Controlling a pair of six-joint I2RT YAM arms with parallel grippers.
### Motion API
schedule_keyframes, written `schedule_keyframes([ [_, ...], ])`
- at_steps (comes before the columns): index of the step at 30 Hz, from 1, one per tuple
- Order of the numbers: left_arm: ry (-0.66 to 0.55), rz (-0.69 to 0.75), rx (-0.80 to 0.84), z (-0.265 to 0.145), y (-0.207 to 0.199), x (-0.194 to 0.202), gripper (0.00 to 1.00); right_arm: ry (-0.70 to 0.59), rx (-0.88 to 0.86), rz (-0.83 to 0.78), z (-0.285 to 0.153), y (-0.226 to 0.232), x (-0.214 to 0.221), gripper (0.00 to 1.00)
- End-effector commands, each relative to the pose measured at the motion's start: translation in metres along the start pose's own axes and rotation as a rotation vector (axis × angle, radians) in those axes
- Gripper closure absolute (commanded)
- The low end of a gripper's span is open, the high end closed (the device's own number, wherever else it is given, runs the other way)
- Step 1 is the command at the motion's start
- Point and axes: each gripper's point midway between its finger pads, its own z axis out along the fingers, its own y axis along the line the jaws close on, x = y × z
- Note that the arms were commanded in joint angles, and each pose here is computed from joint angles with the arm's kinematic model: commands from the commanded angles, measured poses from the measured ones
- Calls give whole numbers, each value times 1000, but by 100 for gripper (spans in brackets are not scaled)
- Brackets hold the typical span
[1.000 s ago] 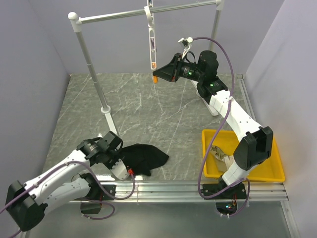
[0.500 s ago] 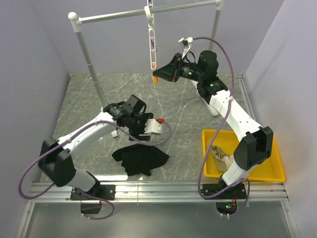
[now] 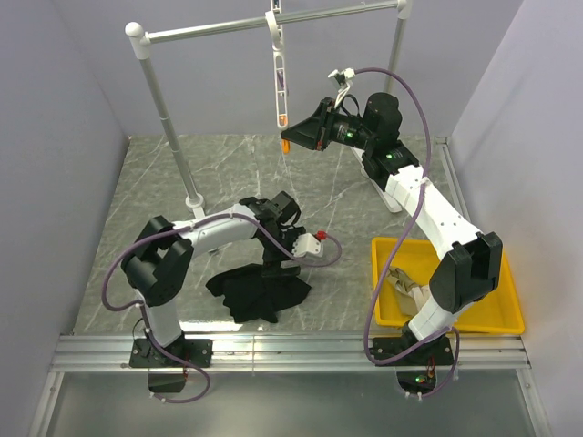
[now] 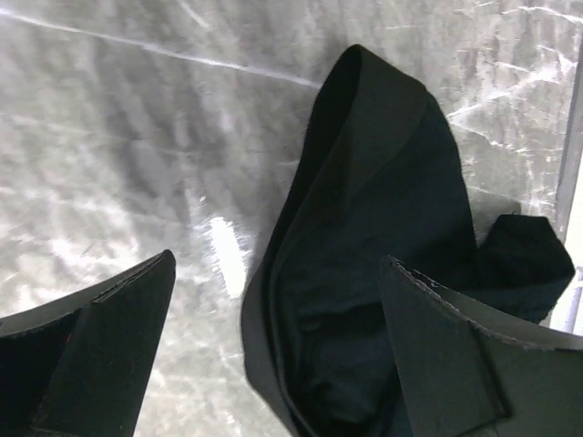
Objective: Clip the underwear to the hanger
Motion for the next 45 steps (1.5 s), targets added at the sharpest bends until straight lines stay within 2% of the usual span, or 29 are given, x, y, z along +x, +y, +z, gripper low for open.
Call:
schedule_keyframes([
  [1, -54, -6, 54, 4, -8, -17, 1, -50, 6, -36, -9, 7, -21, 100],
  [4, -45, -11, 95, 16, -18, -17, 7, -51, 6, -31, -9, 7, -21, 100],
  [5, -39, -7, 107, 21, -25, -16, 13, -51, 7, -33, -9, 7, -22, 100],
  [7, -31, -7, 113, 26, -33, -15, 18, -51, 8, -35, -10, 7, -22, 100],
  [11, 35, 1, 78, 41, -48, 6, 39, -51, 14, -33, -12, 5, -22, 100],
  [13, 31, -4, 55, 41, -49, 7, 48, -53, 13, -34, -13, 6, -22, 100],
  [14, 42, -14, 51, 43, -51, 12, 60, -52, 12, -33, -12, 6, -21, 100],
  [15, 60, -18, 21, 42, -47, 17, 67, -53, 13, -31, -13, 5, -21, 100],
  [16, 53, -23, -13, 40, -44, 17, 84, -54, 12, -29, -13, 5, -22, 100],
  [18, 60, -23, -74, 34, -36, 17, 100, -57, 14, -27, -13, 4, -22, 100],
  [24, -92, 54, -300, -28, -14, -25, 100, -60, 21, -20, -14, 4, -21, 100],
  [25, -132, 79, -396, -50, -3, -37, 100, -62, 26, -14, -14, 3, -21, 100],
  [30, -257, 113, -666, -122, 23, -70, 100, -70, 33, 23, -13, -2, -19, 100],
  [35, -329, 113, -846, -171, 42, -88, 100, -67, 31, 53, -11, -4, -15, 100],
  [40, -371, 74, -893, -202, 59, -97, 100, -60, 27, 49, -11, -3, -12, 100],
  [45, -438, 5, -826, -222, 70, -106, 100, -52, 27, 40, -12, -4, -8, 100],
])
